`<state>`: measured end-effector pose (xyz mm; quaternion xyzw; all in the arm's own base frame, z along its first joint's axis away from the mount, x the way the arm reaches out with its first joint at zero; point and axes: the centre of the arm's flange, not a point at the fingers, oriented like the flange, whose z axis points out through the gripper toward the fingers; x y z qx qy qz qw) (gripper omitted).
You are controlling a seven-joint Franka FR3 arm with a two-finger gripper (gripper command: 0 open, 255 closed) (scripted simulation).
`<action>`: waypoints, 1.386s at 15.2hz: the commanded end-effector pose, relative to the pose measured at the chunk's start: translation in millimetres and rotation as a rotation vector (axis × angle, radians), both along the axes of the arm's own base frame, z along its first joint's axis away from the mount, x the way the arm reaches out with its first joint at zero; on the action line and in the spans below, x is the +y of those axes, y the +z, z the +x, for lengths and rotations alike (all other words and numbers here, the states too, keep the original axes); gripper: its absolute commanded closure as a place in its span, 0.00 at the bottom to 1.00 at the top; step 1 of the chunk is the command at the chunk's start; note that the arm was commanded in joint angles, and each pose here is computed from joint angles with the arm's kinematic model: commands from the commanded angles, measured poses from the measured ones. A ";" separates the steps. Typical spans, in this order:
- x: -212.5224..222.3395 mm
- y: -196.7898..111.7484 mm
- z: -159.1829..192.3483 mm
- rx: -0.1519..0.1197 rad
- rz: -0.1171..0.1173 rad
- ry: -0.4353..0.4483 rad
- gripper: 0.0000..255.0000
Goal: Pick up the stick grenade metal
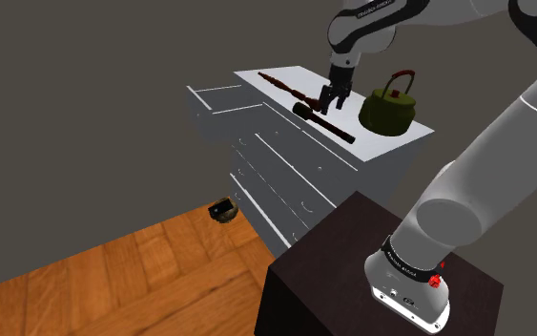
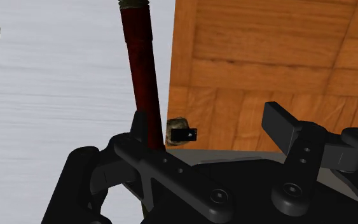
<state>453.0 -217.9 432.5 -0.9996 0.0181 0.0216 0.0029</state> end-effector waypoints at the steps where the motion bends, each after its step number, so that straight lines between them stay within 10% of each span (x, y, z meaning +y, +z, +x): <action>1: -17.3 -13.9 17.4 -0.004 -0.003 0.009 0.00; 15: -50.0 -81.6 51.4 -0.011 -0.007 0.024 0.00; 16: -50.0 -81.7 52.2 -0.011 -0.007 0.024 1.00; 21: -49.7 -81.5 52.2 -0.011 -0.007 0.024 1.00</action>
